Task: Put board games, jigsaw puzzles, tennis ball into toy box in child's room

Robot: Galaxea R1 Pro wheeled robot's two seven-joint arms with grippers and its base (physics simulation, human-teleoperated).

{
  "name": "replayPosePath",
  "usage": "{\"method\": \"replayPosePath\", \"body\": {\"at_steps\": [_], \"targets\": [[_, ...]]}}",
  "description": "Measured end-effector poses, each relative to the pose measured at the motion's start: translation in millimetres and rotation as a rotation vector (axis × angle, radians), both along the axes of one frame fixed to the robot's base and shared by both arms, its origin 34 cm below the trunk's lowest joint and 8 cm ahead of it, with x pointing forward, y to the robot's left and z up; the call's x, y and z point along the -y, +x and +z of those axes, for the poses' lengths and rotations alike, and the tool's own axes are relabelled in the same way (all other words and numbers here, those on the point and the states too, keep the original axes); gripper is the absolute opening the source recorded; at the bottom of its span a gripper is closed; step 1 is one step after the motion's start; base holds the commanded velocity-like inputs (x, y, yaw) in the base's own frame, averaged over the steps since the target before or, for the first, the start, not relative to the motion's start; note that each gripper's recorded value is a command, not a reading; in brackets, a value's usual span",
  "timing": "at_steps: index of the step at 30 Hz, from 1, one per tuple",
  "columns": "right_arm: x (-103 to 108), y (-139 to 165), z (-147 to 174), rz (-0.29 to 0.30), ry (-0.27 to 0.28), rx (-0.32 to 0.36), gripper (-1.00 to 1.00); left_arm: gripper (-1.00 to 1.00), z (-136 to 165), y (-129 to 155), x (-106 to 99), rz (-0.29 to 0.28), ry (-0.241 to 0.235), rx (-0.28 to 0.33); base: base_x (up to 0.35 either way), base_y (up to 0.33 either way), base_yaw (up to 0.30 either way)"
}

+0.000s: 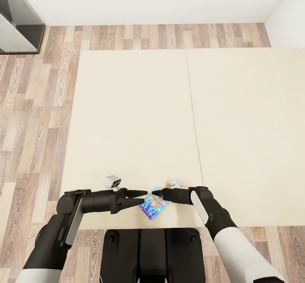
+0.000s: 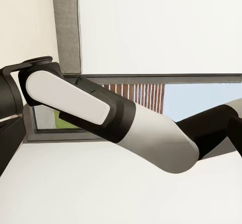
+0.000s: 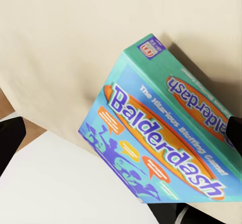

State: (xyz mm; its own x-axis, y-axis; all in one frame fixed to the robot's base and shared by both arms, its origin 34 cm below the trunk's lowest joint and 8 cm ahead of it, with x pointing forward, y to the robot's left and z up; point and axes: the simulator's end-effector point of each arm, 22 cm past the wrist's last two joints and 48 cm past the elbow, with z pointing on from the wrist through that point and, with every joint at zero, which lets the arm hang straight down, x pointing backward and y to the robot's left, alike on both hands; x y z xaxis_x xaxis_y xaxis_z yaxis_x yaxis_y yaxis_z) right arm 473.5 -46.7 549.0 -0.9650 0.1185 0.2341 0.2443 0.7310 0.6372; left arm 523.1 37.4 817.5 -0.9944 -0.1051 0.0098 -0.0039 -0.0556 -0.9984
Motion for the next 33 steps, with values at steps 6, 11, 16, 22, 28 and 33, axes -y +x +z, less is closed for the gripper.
{"method": "replayPosePath", "body": {"at_steps": [6,11,16,22,28,33], "targets": [[-0.1,0.1,0.1,0.000,0.000,0.000,1.00,1.00,-0.1,0.0,0.0,0.000,0.001,0.000,0.000,0.000,0.000],[0.3,0.2,0.1,-0.001,0.001,0.000,1.00,1.00,-0.2,0.0,0.0,0.000,0.001,0.000,0.000,0.000,0.000],[0.1,0.4,0.2,-0.002,0.002,0.000,1.00,1.00,-0.1,0.0,0.0,0.000,0.001,0.000,0.000,0.000,0.000],[0.4,0.8,0.3,-0.002,0.002,0.001,1.00,1.00,0.0,0.0,0.0,0.000,0.001,0.000,0.000,0.000,0.000],[0.8,0.7,0.1,-0.002,0.001,0.001,1.00,1.00,0.0,0.0,0.0,0.000,0.000,0.000,0.000,0.000,0.000],[0.8,1.8,0.4,-0.003,0.002,0.004,1.00,1.00,-0.1,0.4,-0.6,0.002,0.001,0.000,0.000,0.000,0.000]]}}
